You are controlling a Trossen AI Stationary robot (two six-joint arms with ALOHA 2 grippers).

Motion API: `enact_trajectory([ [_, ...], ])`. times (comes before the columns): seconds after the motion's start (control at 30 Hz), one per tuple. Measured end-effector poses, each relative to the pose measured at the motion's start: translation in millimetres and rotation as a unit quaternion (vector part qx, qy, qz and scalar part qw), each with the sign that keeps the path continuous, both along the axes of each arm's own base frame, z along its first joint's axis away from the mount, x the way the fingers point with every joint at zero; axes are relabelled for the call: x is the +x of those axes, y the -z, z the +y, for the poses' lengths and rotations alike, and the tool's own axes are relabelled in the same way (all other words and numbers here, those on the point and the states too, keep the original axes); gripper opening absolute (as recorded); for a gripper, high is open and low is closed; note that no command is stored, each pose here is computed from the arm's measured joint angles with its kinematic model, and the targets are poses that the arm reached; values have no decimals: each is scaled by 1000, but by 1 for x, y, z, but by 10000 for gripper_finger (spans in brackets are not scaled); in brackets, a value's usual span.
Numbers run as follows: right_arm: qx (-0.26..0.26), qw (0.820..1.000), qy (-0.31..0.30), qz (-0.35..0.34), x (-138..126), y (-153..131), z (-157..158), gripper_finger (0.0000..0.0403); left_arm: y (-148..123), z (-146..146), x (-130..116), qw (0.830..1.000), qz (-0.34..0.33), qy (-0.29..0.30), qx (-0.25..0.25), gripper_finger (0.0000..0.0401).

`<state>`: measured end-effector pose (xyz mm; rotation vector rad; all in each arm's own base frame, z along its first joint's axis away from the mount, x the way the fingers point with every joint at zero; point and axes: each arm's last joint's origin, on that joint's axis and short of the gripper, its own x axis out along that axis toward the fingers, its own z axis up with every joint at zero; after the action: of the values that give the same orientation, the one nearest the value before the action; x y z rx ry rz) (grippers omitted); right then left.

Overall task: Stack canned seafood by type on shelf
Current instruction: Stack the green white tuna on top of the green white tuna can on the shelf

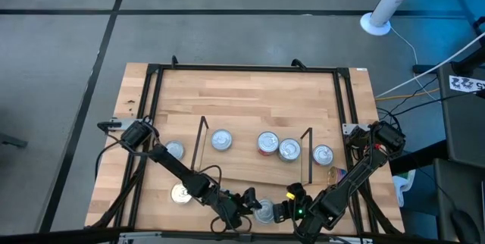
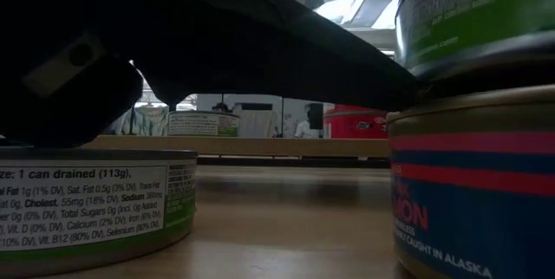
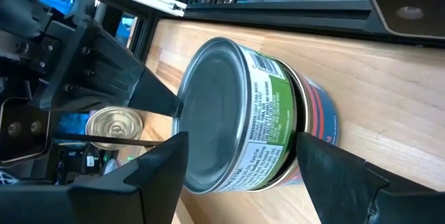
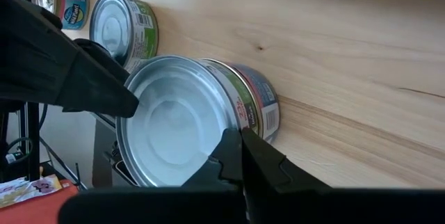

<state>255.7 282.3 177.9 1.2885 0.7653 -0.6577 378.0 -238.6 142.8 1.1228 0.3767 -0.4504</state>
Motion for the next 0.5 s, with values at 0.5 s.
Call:
enact_trajectory([
  [0.5, -2, 1000, -1, 2, -1, 0, 0, 2, -3, 1, 3, 1000, -19, -2, -14, 263],
])
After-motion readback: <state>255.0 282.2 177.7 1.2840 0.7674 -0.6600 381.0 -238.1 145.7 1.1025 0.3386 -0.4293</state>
